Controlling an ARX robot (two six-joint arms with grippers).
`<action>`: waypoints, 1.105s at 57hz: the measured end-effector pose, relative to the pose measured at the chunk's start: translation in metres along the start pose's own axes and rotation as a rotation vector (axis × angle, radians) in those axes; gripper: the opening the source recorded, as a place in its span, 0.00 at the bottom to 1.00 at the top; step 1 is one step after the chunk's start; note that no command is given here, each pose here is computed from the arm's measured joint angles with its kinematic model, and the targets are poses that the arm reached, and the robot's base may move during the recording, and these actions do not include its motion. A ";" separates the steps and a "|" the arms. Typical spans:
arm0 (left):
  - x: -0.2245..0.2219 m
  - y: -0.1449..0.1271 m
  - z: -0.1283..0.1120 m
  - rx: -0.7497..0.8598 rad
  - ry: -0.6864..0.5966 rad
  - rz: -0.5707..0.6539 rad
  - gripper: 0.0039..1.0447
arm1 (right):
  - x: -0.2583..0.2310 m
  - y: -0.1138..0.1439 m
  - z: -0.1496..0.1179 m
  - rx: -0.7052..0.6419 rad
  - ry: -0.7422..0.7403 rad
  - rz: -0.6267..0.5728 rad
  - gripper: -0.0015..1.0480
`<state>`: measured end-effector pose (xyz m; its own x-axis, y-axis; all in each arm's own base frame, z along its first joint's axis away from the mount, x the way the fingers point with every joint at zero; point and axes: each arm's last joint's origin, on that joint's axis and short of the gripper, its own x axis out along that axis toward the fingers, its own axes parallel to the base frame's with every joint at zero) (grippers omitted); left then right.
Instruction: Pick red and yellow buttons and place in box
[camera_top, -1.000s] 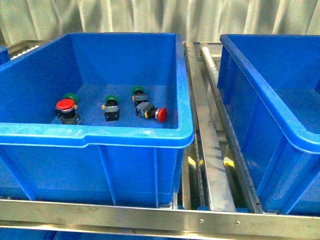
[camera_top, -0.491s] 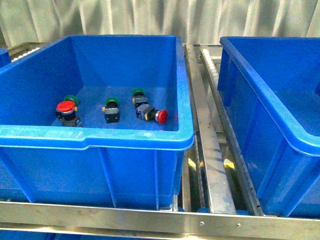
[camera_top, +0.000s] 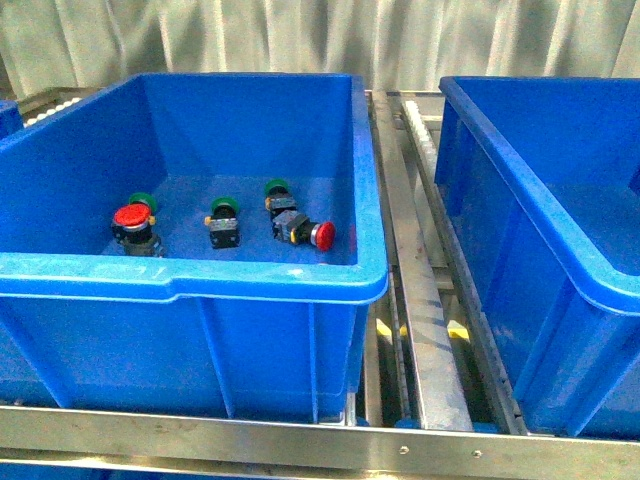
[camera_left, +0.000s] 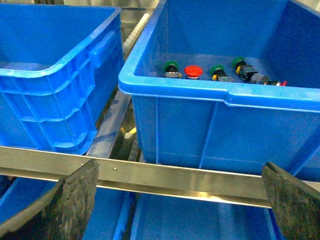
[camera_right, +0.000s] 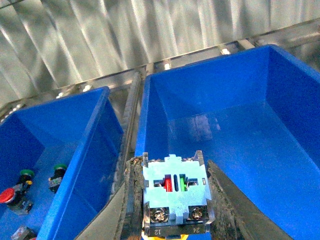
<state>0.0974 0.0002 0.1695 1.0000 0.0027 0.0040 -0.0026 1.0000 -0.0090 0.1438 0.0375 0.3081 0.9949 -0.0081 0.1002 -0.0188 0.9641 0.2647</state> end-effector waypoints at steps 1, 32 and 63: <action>0.000 0.000 0.000 0.000 0.000 0.000 0.92 | 0.000 0.000 0.000 0.001 0.000 0.000 0.25; 0.000 0.000 0.000 0.000 0.000 0.001 0.93 | -0.006 -0.011 0.007 0.080 -0.025 -0.009 0.25; 0.000 0.000 0.000 0.001 -0.002 0.000 0.93 | 0.006 -0.058 0.018 0.078 -0.063 -0.082 0.25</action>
<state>0.0974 0.0002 0.1696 1.0000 0.0023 0.0059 -0.0022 1.0000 -0.0078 0.1496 -0.0233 0.3107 0.9854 -0.1047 0.1346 0.0519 0.9360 0.3482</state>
